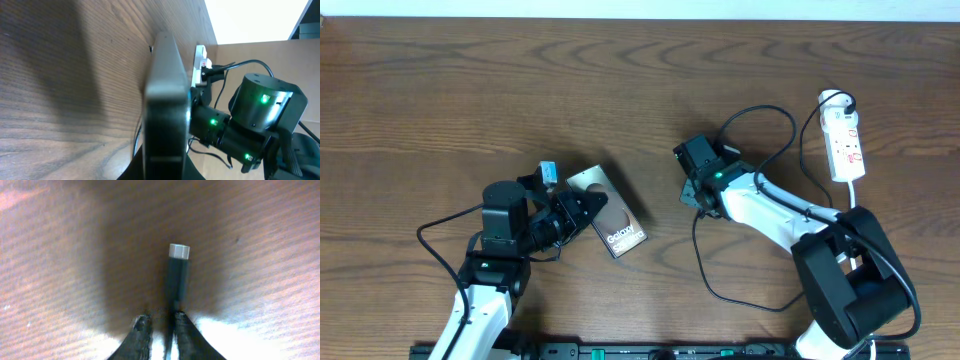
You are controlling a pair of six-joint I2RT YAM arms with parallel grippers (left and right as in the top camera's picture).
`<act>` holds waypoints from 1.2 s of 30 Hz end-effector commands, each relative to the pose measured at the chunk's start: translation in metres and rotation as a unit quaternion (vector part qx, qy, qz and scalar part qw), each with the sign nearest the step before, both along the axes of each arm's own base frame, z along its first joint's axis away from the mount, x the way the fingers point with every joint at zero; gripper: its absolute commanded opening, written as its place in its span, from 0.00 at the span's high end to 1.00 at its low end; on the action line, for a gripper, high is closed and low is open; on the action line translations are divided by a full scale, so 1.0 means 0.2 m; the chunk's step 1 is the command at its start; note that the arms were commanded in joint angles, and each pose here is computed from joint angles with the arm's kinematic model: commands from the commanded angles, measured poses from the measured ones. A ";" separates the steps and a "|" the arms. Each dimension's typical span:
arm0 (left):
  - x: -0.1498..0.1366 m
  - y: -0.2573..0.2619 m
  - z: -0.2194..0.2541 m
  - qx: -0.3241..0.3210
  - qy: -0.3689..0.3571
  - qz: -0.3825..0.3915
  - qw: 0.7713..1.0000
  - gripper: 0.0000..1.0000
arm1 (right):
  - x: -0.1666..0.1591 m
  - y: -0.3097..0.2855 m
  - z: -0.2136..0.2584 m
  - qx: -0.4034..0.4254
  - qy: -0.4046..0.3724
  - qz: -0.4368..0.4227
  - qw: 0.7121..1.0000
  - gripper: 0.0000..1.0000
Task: Plug charger to phone and switch on socket
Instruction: 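Lift the cable tip with the right gripper toward the phone's bottom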
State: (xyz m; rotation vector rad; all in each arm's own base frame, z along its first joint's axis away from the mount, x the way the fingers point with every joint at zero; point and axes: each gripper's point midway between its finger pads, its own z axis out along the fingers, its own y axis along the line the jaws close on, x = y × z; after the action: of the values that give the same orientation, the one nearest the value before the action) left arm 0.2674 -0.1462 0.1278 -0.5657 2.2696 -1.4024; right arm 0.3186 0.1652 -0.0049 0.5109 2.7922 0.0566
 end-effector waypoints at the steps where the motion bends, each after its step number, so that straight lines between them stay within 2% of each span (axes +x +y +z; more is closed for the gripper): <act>1: -0.01 -0.02 0.04 -0.012 -0.008 -0.015 1.000 0.92 | -0.25 0.04 -0.20 0.012 0.101 0.027 0.994 0.97; 6: -0.01 -0.02 0.04 -0.012 -0.008 -0.015 1.000 0.92 | -0.23 0.03 -0.20 0.008 0.094 0.029 0.995 0.99; 10: -0.02 -0.03 0.05 -0.019 -0.007 -0.023 1.000 0.93 | -0.16 0.04 -0.16 0.014 0.073 0.079 0.994 0.99; 13: -0.03 -0.05 0.07 -0.029 -0.011 -0.034 0.999 0.93 | -0.12 0.04 -0.04 0.028 0.054 0.123 0.990 0.99; 16: -0.01 -0.07 0.14 -0.048 -0.033 -0.041 0.997 0.93 | -0.12 0.05 0.20 0.066 0.020 0.172 0.983 0.99; 20: 0.02 -0.11 0.28 -0.090 -0.080 -0.066 0.991 0.93 | -0.23 0.08 0.49 0.113 -0.016 0.232 0.966 0.99; 25: 0.08 -0.15 0.31 -0.123 -0.077 -0.091 0.985 0.93 | -0.49 0.11 0.77 0.158 -0.042 0.313 0.936 0.99; 32: 0.13 -0.20 0.43 -0.180 -0.097 -0.142 0.969 0.93 | -0.79 0.13 0.96 0.195 -0.066 0.400 0.893 0.99; 36: 0.14 -0.22 0.53 -0.202 -0.125 -0.160 0.958 0.92 | -0.90 0.17 0.96 0.208 -0.066 0.434 0.874 0.99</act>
State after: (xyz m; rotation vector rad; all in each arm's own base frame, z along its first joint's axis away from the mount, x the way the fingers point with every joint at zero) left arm 0.2983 -0.1859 0.2097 -0.1579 1.9468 -1.8886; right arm 0.1602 0.1897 0.1900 -0.5401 2.6406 0.7802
